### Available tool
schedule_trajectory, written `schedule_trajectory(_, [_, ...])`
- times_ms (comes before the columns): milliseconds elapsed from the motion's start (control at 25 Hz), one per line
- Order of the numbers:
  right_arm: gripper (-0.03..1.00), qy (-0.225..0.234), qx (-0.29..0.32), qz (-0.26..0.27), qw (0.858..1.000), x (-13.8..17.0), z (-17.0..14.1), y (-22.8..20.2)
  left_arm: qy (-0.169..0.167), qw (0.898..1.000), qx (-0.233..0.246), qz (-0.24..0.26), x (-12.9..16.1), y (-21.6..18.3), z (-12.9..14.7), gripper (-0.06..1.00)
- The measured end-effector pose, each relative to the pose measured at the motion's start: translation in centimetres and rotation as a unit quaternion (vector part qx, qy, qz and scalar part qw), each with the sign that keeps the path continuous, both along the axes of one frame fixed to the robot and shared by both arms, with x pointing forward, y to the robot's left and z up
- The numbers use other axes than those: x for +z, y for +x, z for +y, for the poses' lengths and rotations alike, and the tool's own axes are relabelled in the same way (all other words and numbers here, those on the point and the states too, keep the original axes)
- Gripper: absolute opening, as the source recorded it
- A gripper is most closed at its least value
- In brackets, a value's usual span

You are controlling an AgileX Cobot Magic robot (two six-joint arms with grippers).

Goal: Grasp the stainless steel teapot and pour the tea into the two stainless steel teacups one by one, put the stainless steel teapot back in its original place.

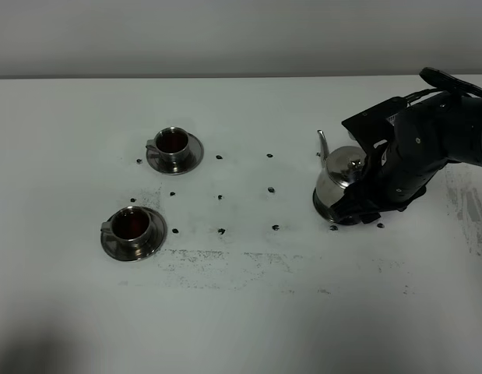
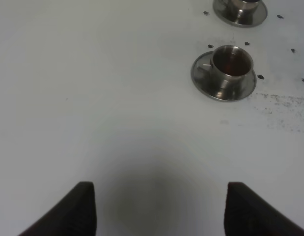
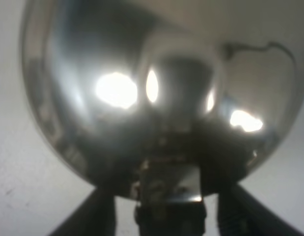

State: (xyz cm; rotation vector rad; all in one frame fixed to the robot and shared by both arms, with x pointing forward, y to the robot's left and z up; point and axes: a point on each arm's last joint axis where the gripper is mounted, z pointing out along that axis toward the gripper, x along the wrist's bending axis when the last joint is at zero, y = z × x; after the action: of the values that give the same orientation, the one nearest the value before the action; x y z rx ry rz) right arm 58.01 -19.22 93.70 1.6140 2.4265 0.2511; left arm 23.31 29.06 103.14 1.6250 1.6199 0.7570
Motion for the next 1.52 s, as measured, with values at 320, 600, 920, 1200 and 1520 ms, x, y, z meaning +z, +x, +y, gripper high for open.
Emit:
schedule_trajectory(320, [0.56, 0.021, -0.001, -0.073, 0.997, 7.0, -0.7, -1.8, 0.000, 1.000, 0.000, 0.000, 0.0, 0.0, 0.0, 0.54])
schedule_trajectory(600, [0.56, 0.054, -0.046, -0.134, 0.988, 12.8, -4.4, -8.0, 0.000, 1.000, 0.000, 0.000, 0.0, 0.0, 0.0, 0.54])
schedule_trajectory(920, [0.57, 0.077, -0.090, -0.184, 0.976, 13.4, -8.2, -18.7, 0.000, 1.000, 0.000, 0.000, 0.0, 0.0, 0.0, 0.54])
schedule_trajectory(1200, [0.56, 0.093, -0.094, -0.180, 0.975, 12.2, -9.4, -26.7, 0.000, 1.000, 0.000, 0.000, 0.0, 0.0, 0.0, 0.54])
schedule_trajectory(1520, [0.56, 0.102, -0.099, -0.237, 0.961, 11.4, -10.2, -30.5, 0.000, 1.000, 0.000, 0.000, 0.0, 0.0, 0.0, 0.54])
